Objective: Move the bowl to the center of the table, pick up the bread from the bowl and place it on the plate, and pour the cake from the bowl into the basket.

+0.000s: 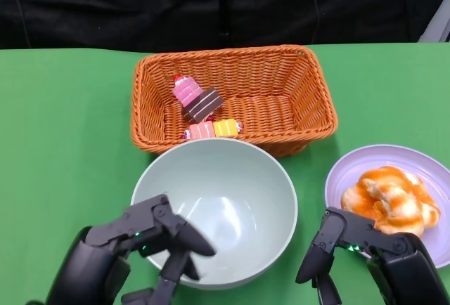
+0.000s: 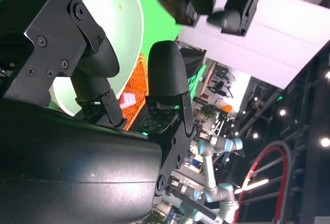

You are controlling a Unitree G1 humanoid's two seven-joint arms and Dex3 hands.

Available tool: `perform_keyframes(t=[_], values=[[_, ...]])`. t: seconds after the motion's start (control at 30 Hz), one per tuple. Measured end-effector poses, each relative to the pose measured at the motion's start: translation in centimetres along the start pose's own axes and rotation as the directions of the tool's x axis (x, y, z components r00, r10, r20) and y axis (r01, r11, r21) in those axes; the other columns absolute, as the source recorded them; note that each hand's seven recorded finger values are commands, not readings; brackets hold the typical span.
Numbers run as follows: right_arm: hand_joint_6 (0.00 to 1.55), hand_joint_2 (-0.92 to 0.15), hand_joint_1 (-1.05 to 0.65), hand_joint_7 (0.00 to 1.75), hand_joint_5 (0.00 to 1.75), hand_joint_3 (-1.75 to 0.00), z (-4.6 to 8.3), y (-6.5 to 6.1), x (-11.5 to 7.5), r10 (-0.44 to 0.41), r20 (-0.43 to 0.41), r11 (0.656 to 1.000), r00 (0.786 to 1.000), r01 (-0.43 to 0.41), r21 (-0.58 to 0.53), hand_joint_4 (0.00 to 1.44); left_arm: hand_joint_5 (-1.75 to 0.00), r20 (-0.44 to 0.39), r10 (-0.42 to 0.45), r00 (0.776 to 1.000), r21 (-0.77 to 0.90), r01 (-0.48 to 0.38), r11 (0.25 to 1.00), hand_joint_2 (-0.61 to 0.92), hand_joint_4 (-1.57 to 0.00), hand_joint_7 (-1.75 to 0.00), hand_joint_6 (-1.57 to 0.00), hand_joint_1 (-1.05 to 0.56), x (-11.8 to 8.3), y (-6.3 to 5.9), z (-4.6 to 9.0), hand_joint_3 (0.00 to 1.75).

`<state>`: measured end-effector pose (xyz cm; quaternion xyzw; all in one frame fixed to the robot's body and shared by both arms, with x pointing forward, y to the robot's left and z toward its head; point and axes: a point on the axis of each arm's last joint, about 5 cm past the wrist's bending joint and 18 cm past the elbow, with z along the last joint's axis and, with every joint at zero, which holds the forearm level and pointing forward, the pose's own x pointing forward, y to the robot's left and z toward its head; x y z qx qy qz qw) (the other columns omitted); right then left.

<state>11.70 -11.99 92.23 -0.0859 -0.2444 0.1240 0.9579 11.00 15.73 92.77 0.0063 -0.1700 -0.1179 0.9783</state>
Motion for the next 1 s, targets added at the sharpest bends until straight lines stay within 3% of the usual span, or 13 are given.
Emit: perform_keyframes(t=[0.17, 1.0], values=[[0.83, -0.24, 0.19, 1.52, 1.75, -1.75, -0.09, -0.05, -0.17, 0.016, -0.005, 1.000, 1.000, -0.016, 0.001, 0.91, -1.75, -0.067, 0.045, 0.997, -0.049, -0.048, 0.998, 0.36, -1.03, -1.74, -0.83, 0.03, -0.88, -0.30, -0.11, 1.65], [0.82, -0.22, 0.20, 1.59, 1.75, -1.75, -0.50, -0.37, -0.87, 0.031, 0.009, 0.999, 0.999, -0.030, -0.016, 0.96, -1.75, -0.037, 0.055, 0.998, -0.066, -0.057, 0.996, 0.35, -1.01, -1.67, -0.84, 0.04, -0.85, -0.24, -0.83, 1.60]])
